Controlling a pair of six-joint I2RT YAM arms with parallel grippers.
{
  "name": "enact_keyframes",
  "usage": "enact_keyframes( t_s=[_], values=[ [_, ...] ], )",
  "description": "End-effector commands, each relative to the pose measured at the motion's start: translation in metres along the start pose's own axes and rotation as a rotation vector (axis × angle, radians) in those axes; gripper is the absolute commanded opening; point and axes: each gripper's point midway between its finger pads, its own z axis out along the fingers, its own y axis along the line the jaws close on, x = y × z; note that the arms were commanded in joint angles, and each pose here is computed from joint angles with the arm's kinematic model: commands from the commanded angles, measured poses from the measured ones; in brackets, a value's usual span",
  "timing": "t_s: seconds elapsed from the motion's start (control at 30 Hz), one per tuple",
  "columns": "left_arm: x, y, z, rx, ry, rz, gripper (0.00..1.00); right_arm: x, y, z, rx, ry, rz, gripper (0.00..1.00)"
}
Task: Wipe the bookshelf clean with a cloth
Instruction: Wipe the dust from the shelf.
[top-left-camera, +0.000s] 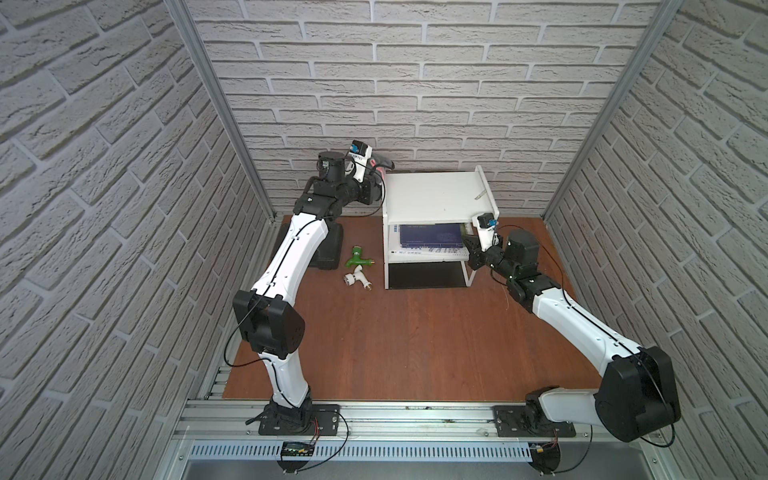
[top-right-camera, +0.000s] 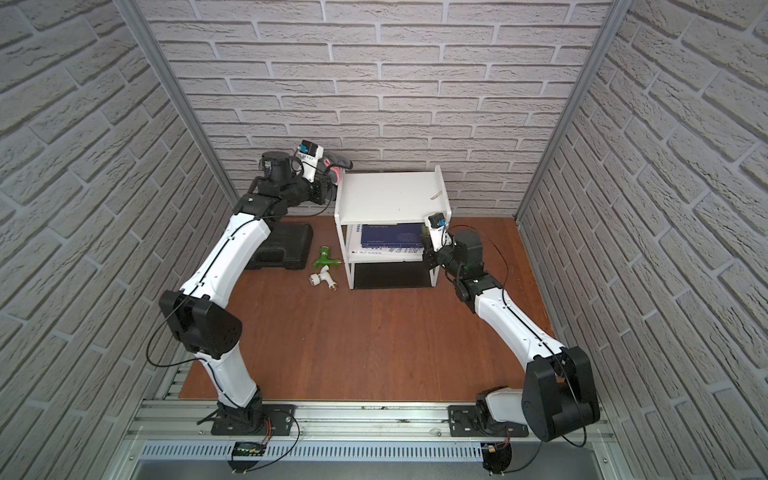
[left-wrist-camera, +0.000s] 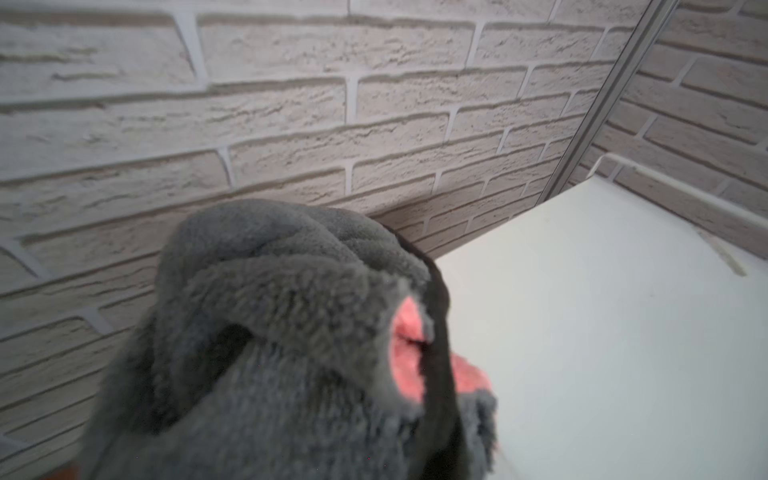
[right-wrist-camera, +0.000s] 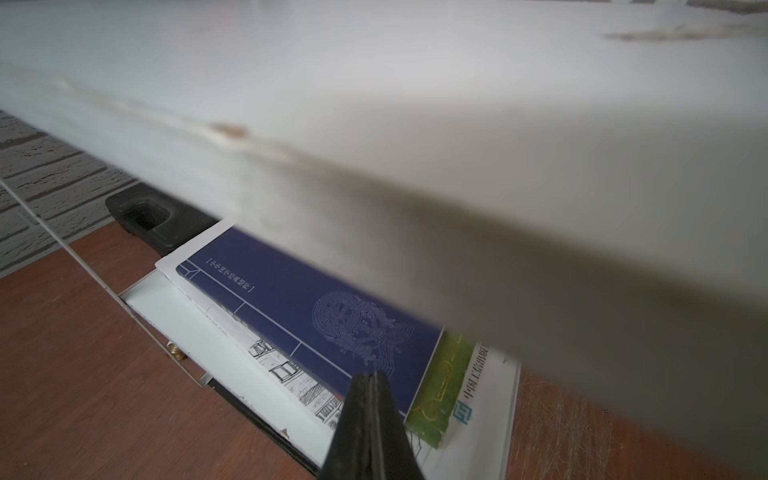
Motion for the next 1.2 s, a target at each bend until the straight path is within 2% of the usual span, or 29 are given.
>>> enact_keyframes(
  t_s=[0.0,0.07,0.23,0.3,0.5,0.6,0.7,0.8,0.87,0.97,1.03,1.1,1.17],
  values=[
    [-0.057,-0.02,-0.005,0.028,-0.174,0.06,0.0,-0.018,-0.003,0.002,0.002,-0.048,0.02,0.03],
    [-0.06,-0.012,0.005,-0.003,-0.175,0.032,0.0,-0.018,-0.001,0.003,-0.007,-0.042,0.029,0.03],
    [-0.072,-0.023,0.017,0.065,-0.2,0.01,0.0,-0.019,-0.001,0.001,-0.008,-0.033,0.032,0.03],
    [-0.06,-0.027,0.017,0.068,-0.159,-0.012,0.0,-0.019,0.0,0.0,-0.01,-0.032,0.036,0.03],
    [-0.023,-0.046,-0.026,0.029,-0.11,-0.05,0.0,-0.016,0.001,0.0,-0.017,-0.024,0.034,0.03],
    [-0.001,-0.074,-0.058,0.067,-0.1,-0.079,0.0,-0.015,0.0,-0.001,-0.007,-0.019,0.037,0.03],
    [0.028,-0.091,-0.08,0.047,-0.091,-0.097,0.0,-0.013,-0.004,-0.001,0.013,-0.027,0.052,0.03],
    [0.051,-0.084,-0.089,-0.013,-0.055,-0.123,0.0,-0.012,-0.009,-0.001,0.04,-0.033,0.075,0.03],
    [0.054,-0.075,-0.087,-0.053,-0.046,-0.116,0.0,-0.012,-0.009,0.001,0.038,-0.031,0.08,0.03],
    [0.027,-0.089,-0.085,0.005,-0.055,-0.061,0.0,-0.013,-0.008,0.004,0.03,-0.021,0.086,0.03],
    [0.001,-0.118,-0.089,0.069,-0.089,0.05,0.0,-0.013,-0.008,0.004,0.029,-0.016,0.092,0.03],
    [-0.009,-0.15,-0.089,0.079,-0.094,0.193,0.0,-0.012,-0.008,0.004,0.032,-0.017,0.102,0.03],
    [-0.009,-0.16,-0.081,-0.003,-0.067,0.28,0.0,-0.011,-0.009,0.003,0.034,-0.021,0.11,0.03]
  ],
)
